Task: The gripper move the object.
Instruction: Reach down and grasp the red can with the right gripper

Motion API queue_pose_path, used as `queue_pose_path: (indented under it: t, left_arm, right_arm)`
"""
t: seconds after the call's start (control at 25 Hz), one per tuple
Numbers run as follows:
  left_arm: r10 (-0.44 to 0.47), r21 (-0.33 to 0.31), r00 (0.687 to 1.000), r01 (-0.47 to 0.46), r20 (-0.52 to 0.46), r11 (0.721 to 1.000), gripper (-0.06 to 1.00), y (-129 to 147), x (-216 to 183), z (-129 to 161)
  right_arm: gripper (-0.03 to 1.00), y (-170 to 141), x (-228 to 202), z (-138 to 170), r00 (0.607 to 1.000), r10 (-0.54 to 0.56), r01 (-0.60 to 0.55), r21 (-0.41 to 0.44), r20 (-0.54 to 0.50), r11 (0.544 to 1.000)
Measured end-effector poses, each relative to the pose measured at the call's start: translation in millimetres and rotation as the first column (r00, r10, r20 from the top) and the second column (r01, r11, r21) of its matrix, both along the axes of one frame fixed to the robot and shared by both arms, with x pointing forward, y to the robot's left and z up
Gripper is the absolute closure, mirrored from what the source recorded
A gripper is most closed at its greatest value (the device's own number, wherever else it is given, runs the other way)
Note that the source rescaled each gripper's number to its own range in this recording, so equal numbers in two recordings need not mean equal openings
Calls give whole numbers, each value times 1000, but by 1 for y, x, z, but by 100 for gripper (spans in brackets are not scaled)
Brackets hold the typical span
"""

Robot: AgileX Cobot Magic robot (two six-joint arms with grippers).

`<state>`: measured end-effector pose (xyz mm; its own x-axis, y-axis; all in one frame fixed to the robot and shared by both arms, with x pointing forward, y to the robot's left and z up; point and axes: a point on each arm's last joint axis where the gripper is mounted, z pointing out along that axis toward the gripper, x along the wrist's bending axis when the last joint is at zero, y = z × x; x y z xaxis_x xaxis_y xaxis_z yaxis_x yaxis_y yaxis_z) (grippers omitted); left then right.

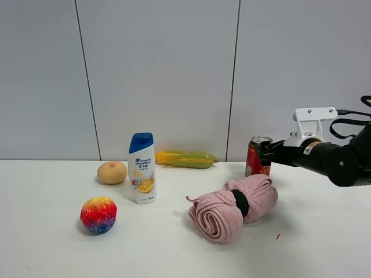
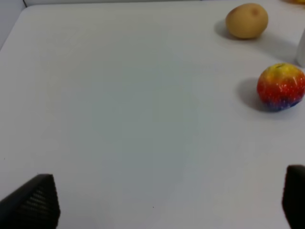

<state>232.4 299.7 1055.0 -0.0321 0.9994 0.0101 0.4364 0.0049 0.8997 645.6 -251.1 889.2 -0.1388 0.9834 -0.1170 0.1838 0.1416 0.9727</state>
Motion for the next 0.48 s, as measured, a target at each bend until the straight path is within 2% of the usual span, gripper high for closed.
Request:
queue_pose_path:
  t: [0.48]
  left_arm:
    - [1,1,1000,-1,0,1000,-6,0,0,0]
  right_arm:
    - [-3,8,27,-16,999,45,-45,32,-10,998]
